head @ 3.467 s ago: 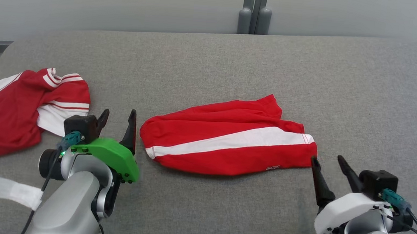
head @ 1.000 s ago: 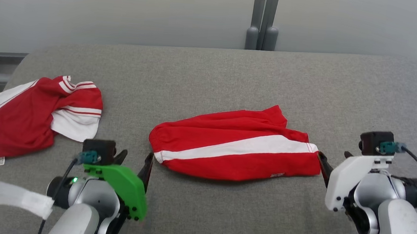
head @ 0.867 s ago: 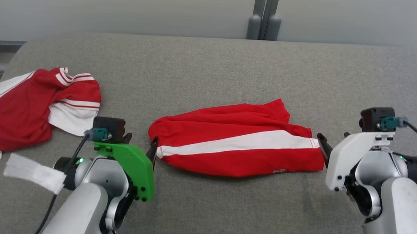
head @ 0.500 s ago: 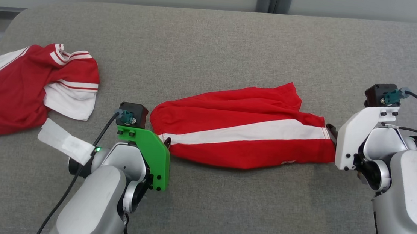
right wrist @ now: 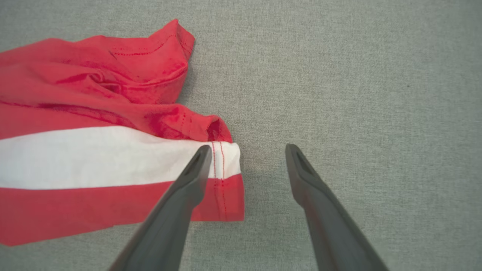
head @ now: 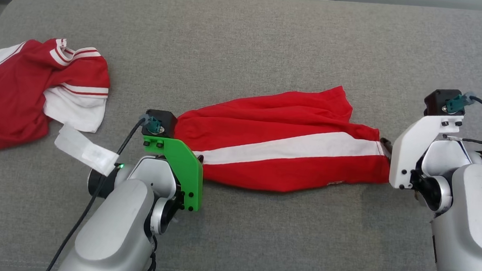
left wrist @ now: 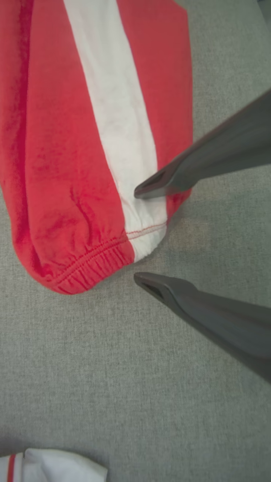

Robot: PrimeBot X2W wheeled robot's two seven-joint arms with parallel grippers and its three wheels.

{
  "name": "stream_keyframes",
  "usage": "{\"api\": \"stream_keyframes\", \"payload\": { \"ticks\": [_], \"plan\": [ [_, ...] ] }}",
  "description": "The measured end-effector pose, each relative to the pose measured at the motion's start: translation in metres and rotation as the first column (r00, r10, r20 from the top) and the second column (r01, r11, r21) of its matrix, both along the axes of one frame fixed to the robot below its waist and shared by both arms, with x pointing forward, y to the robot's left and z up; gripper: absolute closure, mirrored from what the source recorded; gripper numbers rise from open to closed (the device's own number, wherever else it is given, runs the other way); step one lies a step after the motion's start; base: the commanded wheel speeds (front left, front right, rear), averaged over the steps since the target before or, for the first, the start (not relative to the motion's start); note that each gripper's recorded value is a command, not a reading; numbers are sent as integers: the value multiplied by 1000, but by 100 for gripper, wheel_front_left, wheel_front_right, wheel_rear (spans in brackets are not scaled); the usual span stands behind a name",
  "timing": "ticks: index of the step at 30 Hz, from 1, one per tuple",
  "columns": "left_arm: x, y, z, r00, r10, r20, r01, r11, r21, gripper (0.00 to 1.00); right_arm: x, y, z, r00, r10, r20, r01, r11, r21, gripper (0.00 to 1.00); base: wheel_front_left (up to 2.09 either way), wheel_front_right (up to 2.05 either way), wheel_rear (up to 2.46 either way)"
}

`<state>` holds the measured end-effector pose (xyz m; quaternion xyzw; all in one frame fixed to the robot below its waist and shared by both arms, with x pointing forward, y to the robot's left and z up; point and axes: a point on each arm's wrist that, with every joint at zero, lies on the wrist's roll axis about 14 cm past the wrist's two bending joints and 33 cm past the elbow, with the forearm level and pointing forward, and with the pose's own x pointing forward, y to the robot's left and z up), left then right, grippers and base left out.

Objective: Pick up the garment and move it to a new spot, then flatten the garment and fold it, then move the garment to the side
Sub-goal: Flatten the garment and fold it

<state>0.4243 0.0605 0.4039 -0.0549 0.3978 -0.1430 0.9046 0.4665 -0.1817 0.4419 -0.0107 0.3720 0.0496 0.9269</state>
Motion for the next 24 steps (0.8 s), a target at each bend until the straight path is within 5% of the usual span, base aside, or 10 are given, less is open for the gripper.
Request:
{"api": "stream_keyframes", "payload": {
  "ticks": [3, 4, 8, 11, 17, 19, 21, 23, 24],
  "plan": [
    [1, -2, -4, 1000, -5, -13, 5, 1000, 7, 34, -2, 0, -4, 1000, 1, -11, -1, 1000, -2, 0, 0, 0, 0],
    [2, -3, -4, 1000, -6, -15, 6, 1000, 7, 51, -2, -1, -4, 1000, 1, -14, -1, 1000, -3, 0, 0, 0, 0],
    [0, -2, -9, 999, -2, -35, 3, 1000, 6, 70, -4, 0, -7, 1000, 4, -30, -4, 1000, -2, 0, 0, 0, 0],
    [-1, -1, -11, 999, 3, -43, -3, 1000, 3, 99, -5, 0, -9, 999, 1, -44, 0, 1000, 11, 0, 0, 0, 0],
    [-2, 1, -14, 999, 8, -53, -8, 1000, 2, 100, -8, 11, -19, 995, 19, -97, -14, 999, 52, 0, 0, 0, 0],
    [-2, 2, -15, 999, 9, -53, -9, 1000, 1, 100, -7, 14, -20, 995, 25, -100, -20, 998, 57, 18, 0, 0, 0],
    [-3, 2, -16, 998, 10, -57, -10, 1000, 2, 100, -6, 16, -20, 994, 31, -101, -25, 998, 63, 53, 0, 0, 0],
    [-3, 2, -17, 998, 10, -59, -10, 1000, 3, 100, -5, 19, -21, 994, 37, -103, -30, 998, 64, 58, 0, 0, 0],
    [-3, 3, -18, 998, 10, -59, -10, 1000, 3, 100, -5, 19, -21, 994, 39, -102, -32, 997, 65, 67, 0, 0, 0]
  ]
}}
